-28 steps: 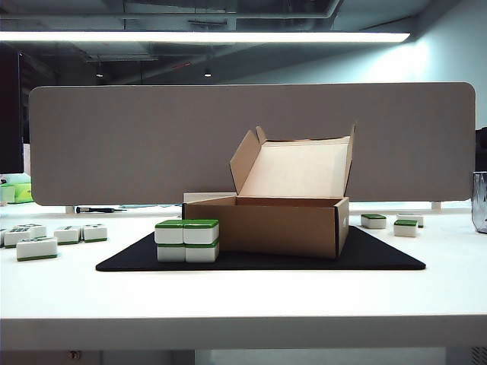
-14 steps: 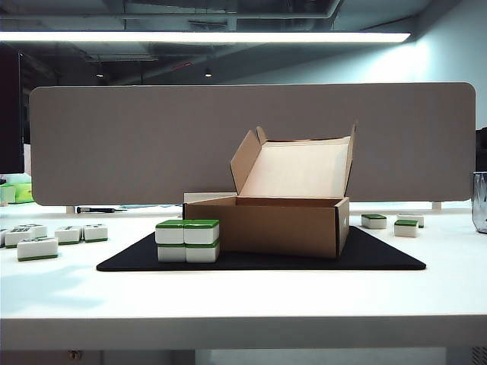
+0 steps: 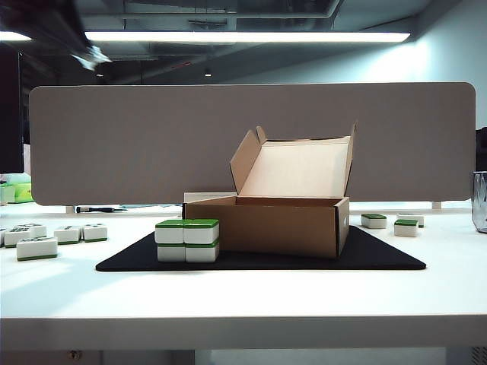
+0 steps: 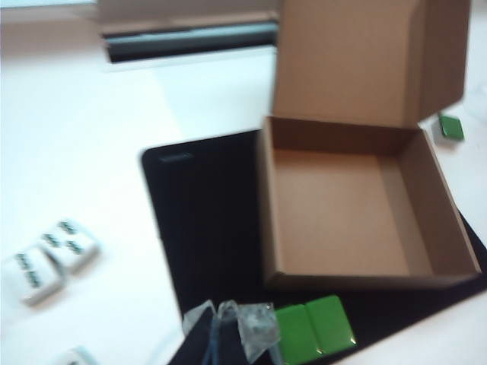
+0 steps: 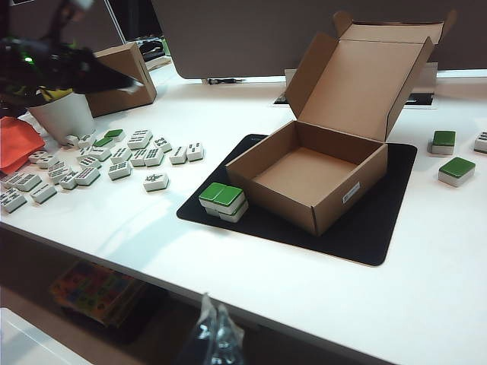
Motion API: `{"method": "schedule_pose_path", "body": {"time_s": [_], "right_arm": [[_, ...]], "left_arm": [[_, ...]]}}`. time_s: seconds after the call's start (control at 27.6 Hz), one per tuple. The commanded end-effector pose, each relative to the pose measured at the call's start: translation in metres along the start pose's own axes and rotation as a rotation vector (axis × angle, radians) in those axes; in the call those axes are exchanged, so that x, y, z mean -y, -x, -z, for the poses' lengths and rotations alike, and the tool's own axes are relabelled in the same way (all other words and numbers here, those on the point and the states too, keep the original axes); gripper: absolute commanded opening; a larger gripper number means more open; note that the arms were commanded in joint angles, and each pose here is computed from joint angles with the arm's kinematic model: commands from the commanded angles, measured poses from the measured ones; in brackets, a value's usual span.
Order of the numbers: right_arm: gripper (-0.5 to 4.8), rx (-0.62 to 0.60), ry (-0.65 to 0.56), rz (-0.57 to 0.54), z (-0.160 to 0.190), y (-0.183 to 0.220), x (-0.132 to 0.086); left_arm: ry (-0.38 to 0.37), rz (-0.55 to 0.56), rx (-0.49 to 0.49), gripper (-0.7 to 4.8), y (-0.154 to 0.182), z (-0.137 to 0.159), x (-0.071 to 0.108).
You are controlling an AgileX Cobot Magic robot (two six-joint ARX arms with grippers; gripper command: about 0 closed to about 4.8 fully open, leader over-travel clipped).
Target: Pick up four mahjong tiles and put them into the paper box.
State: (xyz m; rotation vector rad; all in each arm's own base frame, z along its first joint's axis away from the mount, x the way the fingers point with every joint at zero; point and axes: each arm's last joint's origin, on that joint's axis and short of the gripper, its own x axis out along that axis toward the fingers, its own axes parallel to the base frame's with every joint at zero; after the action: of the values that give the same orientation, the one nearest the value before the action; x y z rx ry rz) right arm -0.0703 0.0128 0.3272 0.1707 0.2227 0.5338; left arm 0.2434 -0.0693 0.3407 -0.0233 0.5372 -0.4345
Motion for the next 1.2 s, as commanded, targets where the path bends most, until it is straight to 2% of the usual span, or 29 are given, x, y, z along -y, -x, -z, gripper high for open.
{"method": "schedule_pose_path", "body": {"time_s": [0.04, 0.18, 0.4, 0.62, 0.69, 0.8, 0.94, 1.01, 1.12, 1.2], "right_arm": [[-0.01, 0.018, 0.01, -0.005, 0.001, 0.003, -0.002], [-0.01, 0.018, 0.01, -0.006, 0.001, 0.003, -0.002], [-0.01, 0.01, 0.01, -0.061, 0.001, 0.003, -0.003], [-0.01, 0.007, 0.008, -0.06, 0.001, 0.003, -0.003], [-0.01, 0.007, 0.008, -0.06, 0.001, 0.003, -0.003], [-0.01, 0.007, 0.008, -0.06, 0.001, 0.003, -0.003], [-0.01, 0.007, 0.008, -0.06, 0.001, 0.003, -0.003], [-0.01, 0.007, 0.008, -0.06, 0.002, 0.003, -0.003], [-0.01, 0.007, 0.008, -0.06, 0.001, 0.003, -0.003], [-0.01, 0.007, 0.008, -0.06, 0.001, 0.003, -0.003]], "left_arm": [[-0.02, -0.009, -0.038, -0.06, -0.013, -0.004, 0.01], [-0.004, 0.03, -0.102, -0.06, -0.033, -0.004, 0.022], [0.08, -0.001, -0.299, -0.06, -0.078, 0.007, 0.04], [0.108, 0.008, -0.386, 0.11, -0.106, 0.021, 0.054], [0.1, 0.015, -0.405, 0.57, -0.111, 0.025, 0.058], [0.093, 0.021, -0.435, 1.57, -0.119, 0.032, 0.062], [0.111, 0.016, -0.452, 3.48, -0.124, 0.035, 0.064], [0.111, 0.02, -0.452, 4.15, -0.124, 0.036, 0.066], [0.113, 0.017, -0.451, 4.78, -0.124, 0.036, 0.067], [0.114, 0.019, -0.459, 4.79, -0.125, 0.038, 0.07]]}}
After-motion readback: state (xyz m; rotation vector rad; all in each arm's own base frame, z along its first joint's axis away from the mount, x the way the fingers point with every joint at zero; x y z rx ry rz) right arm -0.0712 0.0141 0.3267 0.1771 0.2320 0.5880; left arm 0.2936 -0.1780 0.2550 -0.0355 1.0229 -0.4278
